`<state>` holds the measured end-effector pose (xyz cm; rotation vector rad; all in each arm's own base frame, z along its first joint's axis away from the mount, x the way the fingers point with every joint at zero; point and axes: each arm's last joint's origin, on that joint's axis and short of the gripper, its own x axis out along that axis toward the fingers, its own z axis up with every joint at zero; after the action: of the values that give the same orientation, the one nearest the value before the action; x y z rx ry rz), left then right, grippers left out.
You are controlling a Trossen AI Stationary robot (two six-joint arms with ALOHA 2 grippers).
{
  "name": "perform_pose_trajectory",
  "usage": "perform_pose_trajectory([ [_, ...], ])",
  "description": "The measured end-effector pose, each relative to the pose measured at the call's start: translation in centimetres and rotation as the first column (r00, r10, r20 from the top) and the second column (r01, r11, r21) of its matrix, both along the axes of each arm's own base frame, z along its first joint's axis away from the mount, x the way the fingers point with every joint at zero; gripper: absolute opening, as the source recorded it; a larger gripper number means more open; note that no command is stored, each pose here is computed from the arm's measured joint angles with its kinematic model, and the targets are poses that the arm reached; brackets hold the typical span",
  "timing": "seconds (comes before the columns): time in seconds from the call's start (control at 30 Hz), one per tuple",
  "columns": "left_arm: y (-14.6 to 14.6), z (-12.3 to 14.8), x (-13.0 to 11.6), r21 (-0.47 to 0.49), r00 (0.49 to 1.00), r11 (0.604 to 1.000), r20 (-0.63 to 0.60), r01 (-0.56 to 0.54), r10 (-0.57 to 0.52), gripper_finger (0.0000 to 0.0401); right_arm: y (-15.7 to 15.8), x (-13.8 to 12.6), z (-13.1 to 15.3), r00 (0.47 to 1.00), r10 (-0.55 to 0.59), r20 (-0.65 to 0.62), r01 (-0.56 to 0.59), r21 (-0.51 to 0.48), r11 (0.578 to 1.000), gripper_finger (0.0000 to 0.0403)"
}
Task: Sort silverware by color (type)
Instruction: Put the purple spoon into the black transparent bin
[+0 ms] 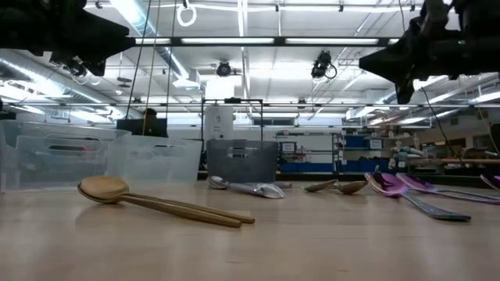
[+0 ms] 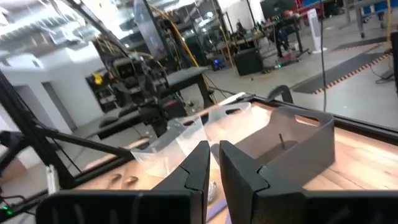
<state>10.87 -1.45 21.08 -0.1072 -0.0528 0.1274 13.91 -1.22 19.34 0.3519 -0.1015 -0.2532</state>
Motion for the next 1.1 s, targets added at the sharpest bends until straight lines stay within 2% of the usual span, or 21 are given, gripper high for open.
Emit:
perform_pose_trajectory([
  [0.2, 0.1, -0.5, 0.8, -0.001, 0.998, 1.000, -0.057, -0.019, 0.019, 0.0133, 0.2, 2.8, 1.4, 0.996, 0.020, -0.084, -0.020, -0.002, 1.000, 0.0046],
  [0.4, 0.2, -0.8, 1.7, -0.050, 0.996, 0.998, -0.075, -0.044, 0.040, 0.0133, 0.8, 6.7, 2.7, 0.981, 0.049, -0.188, -0.052, -0.011, 0.999, 0.0046],
  [0.6, -0.4, -1.3, 2.0, -0.051, 0.993, 0.999, -0.115, 0.006, -0.011, 0.0133, 1.7, 10.4, 3.0, 0.950, 0.019, -0.311, -0.023, -0.010, 1.000, 0.0046],
  [0.87, -0.7, -1.4, 1.9, -0.026, 0.967, 0.999, -0.249, 0.039, -0.044, 0.0133, 2.5, 14.1, 3.0, 0.913, 0.013, -0.407, -0.017, -0.007, 1.000, 0.0046],
  [0.97, -0.9, -1.4, 1.8, -0.011, 0.953, 0.998, -0.296, 0.059, -0.060, 0.0133, 2.8, 15.1, 2.6, 0.888, 0.025, -0.459, -0.015, 0.025, 1.000, 0.0046],
  [1.1, -1.2, -1.6, 1.6, -0.002, 0.946, 0.996, -0.313, 0.087, -0.083, 0.0133, 3.6, 16.5, 2.2, 0.811, 0.050, -0.583, -0.013, 0.068, 0.998, 0.0046],
])
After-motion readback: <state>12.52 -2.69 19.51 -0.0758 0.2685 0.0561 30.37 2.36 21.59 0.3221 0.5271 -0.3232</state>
